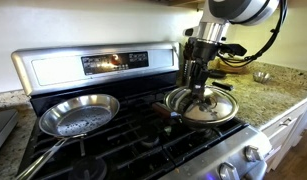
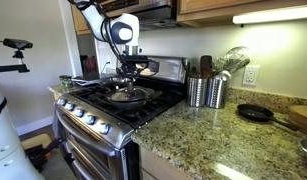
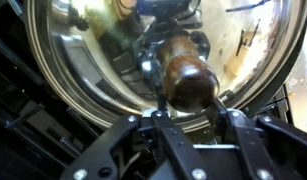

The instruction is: Put the silver lid on top of the pan on the right side of the stove

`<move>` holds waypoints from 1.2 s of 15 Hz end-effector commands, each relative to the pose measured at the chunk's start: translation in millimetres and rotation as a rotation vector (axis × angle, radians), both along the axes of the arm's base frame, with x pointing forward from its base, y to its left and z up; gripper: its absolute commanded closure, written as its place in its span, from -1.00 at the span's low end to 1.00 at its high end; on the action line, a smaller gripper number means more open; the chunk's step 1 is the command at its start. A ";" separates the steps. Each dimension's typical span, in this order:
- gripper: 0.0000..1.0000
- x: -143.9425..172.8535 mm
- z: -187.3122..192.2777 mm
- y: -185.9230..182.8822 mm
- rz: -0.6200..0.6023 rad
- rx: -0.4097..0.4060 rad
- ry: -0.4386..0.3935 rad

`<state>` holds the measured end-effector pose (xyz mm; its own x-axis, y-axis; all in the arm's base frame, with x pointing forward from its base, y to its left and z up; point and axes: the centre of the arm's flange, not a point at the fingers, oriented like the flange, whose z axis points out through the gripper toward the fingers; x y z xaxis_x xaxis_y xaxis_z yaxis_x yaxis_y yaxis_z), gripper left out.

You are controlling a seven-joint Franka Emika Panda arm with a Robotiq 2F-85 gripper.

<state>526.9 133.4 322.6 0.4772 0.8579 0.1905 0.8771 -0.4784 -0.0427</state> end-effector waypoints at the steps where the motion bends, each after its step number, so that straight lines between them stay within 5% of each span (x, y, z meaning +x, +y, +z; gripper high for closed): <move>1: 0.59 -5.0 6.0 2.6 0.000 0.066 -0.068; 4: 0.51 -4.7 8.7 4.9 -0.014 0.076 -0.081; 5: -0.37 -4.8 9.3 4.2 -0.015 0.060 -0.084; 7: -0.34 -11.9 36.1 -16.9 -0.029 0.002 -0.082; 12: -0.94 -13.6 67.5 -36.8 -0.068 -0.103 -0.091; 18: -1.00 -16.2 55.2 -35.6 -0.094 -0.145 -0.026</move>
